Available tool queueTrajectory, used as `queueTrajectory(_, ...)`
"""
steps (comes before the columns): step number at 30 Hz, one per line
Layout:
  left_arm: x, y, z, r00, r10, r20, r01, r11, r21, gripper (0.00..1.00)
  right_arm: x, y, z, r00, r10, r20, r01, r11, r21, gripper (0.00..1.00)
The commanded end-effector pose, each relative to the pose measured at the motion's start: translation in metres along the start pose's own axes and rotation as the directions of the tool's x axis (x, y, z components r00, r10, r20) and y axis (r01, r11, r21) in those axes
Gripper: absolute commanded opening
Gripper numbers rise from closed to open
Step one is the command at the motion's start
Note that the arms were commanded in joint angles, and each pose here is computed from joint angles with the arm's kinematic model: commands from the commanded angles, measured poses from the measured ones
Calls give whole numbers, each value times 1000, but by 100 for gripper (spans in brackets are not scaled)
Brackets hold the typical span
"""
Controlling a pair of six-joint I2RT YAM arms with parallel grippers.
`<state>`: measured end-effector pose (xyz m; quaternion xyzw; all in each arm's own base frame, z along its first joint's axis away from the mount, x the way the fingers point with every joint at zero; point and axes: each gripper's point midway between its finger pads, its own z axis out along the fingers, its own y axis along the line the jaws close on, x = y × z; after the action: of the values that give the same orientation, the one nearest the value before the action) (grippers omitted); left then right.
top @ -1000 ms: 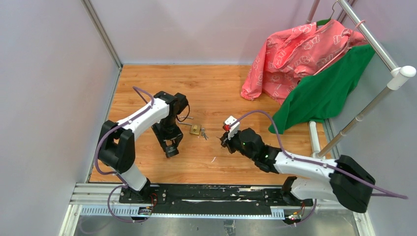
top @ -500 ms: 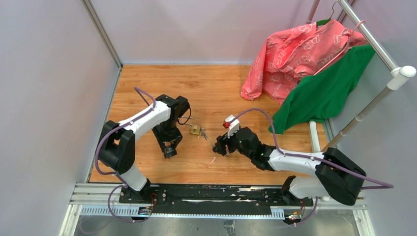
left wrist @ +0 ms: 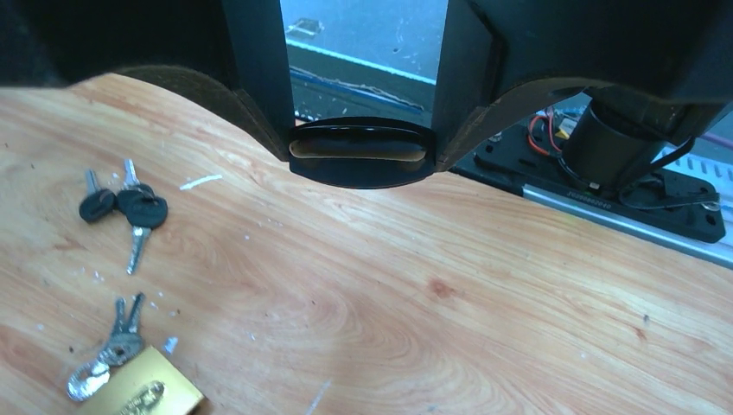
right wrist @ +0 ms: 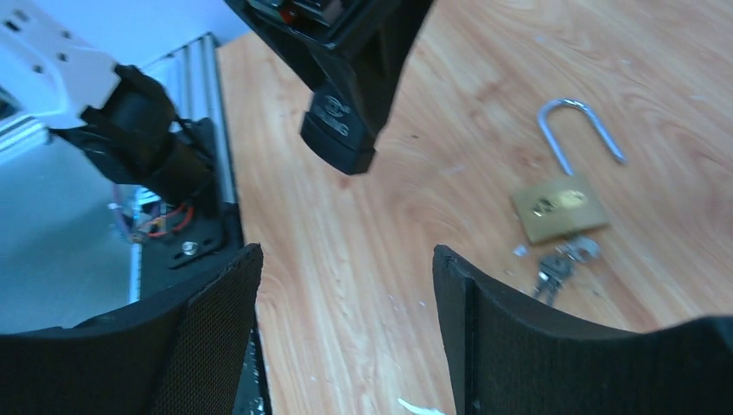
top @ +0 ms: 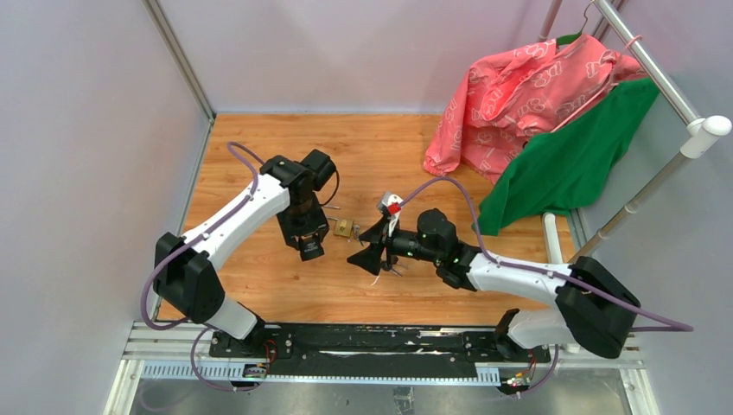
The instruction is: Unlock with the key
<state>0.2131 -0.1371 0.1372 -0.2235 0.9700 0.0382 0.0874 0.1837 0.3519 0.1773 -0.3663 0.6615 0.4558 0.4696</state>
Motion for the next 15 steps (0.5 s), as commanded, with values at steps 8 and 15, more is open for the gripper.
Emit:
queueTrajectory(8,11,-12,-42,996,87,-3,-85,982,170,0,-34,33,36,971,215,107,-166,923,-348,73)
queueTrajectory(15,13,-12,-50,994,113,5,-111,972,205,0,-36,28,62,929,357,99,-291,869,-400,72)
